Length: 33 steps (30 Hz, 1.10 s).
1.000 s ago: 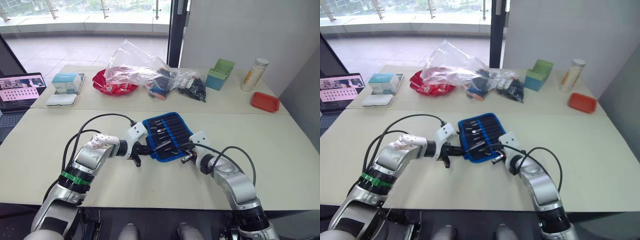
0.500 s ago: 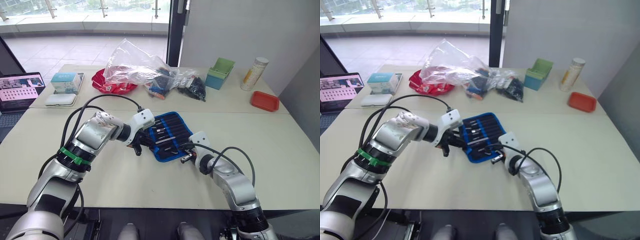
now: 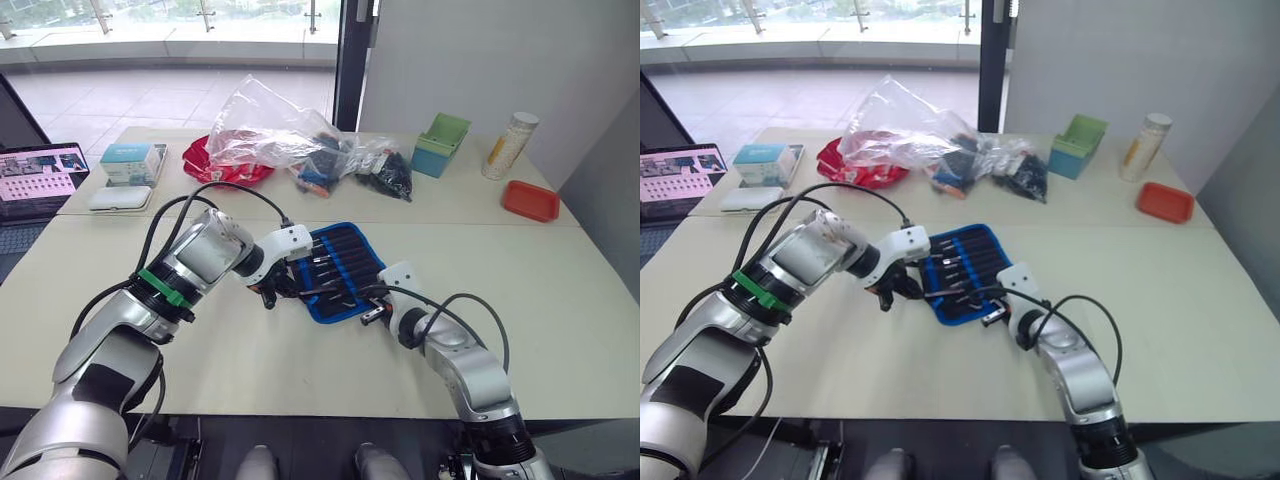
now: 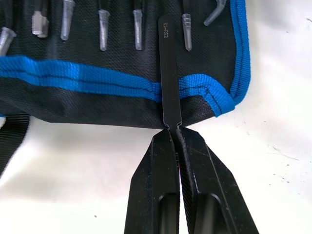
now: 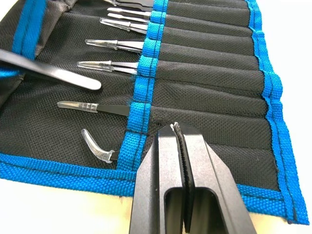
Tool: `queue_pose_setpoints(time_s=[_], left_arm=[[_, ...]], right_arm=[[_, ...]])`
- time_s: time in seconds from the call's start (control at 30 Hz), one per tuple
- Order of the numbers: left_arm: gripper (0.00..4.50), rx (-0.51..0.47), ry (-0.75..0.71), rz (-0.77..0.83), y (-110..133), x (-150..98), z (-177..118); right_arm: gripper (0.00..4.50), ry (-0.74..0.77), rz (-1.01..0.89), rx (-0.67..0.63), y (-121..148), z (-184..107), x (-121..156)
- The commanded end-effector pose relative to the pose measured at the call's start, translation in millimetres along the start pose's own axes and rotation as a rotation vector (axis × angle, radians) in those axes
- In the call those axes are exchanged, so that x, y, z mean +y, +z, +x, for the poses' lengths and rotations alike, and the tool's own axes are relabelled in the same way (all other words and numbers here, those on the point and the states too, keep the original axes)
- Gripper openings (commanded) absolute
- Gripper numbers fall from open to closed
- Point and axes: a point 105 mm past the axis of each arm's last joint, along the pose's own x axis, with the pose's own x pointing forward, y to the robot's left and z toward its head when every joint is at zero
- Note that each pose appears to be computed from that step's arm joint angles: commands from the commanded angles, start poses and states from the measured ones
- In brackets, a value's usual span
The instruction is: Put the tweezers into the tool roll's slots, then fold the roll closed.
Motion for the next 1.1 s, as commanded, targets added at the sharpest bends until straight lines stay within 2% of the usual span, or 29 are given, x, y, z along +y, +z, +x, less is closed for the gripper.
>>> queue_pose_setpoints(time_s=[0.03,0.63,0.87,1.1], left_arm=[[0.01,-0.009,0.026,0.050,13,4,-4],[0.01,-0.045,0.046,0.141,42,6,23],[0.01,-0.099,0.045,0.193,60,4,45],[0.01,-0.212,0.032,0.177,77,1,74]], right_arm=[[0.00,-0.020,0.039,0.120,-32,0,-2],[0.00,-0.009,0.046,0.130,-35,-5,3],[0.00,0.017,0.031,0.161,-40,-6,10],[0.00,0.039,0.037,0.180,-44,-9,19]])
